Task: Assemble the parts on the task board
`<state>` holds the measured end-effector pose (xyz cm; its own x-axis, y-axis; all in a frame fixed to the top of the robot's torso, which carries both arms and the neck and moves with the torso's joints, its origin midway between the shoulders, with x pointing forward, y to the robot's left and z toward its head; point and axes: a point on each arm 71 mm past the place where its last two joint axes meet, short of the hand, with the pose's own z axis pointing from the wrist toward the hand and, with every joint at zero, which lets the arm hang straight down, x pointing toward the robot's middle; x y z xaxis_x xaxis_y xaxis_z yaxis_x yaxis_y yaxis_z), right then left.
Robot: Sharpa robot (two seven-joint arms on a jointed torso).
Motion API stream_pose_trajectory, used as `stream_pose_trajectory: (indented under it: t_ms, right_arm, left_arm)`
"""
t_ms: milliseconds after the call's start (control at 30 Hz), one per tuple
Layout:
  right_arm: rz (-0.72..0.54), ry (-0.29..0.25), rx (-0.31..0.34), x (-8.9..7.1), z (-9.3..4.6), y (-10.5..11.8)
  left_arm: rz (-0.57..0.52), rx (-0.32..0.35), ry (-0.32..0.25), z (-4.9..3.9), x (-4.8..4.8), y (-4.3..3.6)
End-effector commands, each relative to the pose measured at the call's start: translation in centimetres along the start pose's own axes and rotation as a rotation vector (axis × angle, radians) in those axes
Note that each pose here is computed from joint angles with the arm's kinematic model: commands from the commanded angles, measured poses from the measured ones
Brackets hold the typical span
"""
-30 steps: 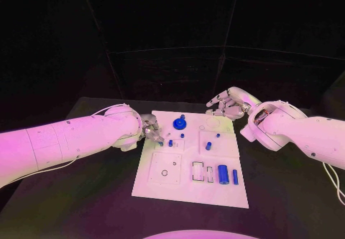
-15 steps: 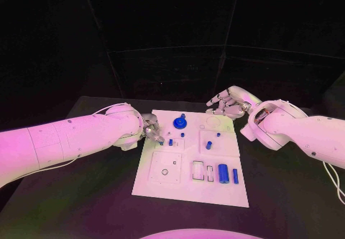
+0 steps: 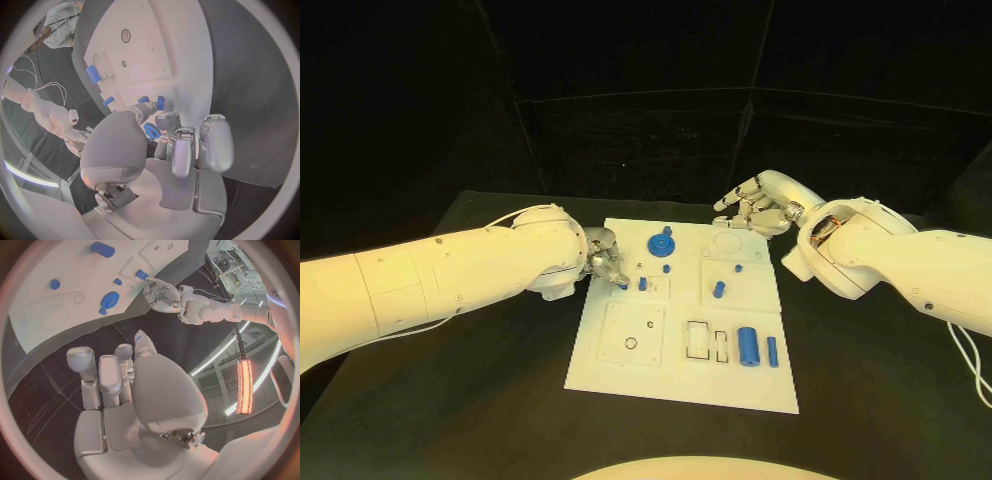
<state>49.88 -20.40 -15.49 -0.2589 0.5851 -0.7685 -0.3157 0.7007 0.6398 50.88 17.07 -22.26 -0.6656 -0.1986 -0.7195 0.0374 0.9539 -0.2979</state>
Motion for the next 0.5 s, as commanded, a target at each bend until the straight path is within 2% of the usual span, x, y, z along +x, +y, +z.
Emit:
stream_pose_trajectory:
  t_ms: [33, 267, 500]
  right_arm:
    - [0.001, 0.001, -0.006, -0.02, 0.04, 0.19]
    - [0.002, 0.001, -0.006, 0.01, 0.06, 0.22]
    - [0.002, 0.002, -0.005, 0.06, 0.09, 0.26]
  left_arm:
    - [0.022, -0.011, 0.028, 0.06, 0.42, 0.05]
    - [0.024, -0.015, 0.029, 0.22, 0.37, 0.01]
    - [0.041, -0.022, 0.052, 0.46, 0.53, -0.41]
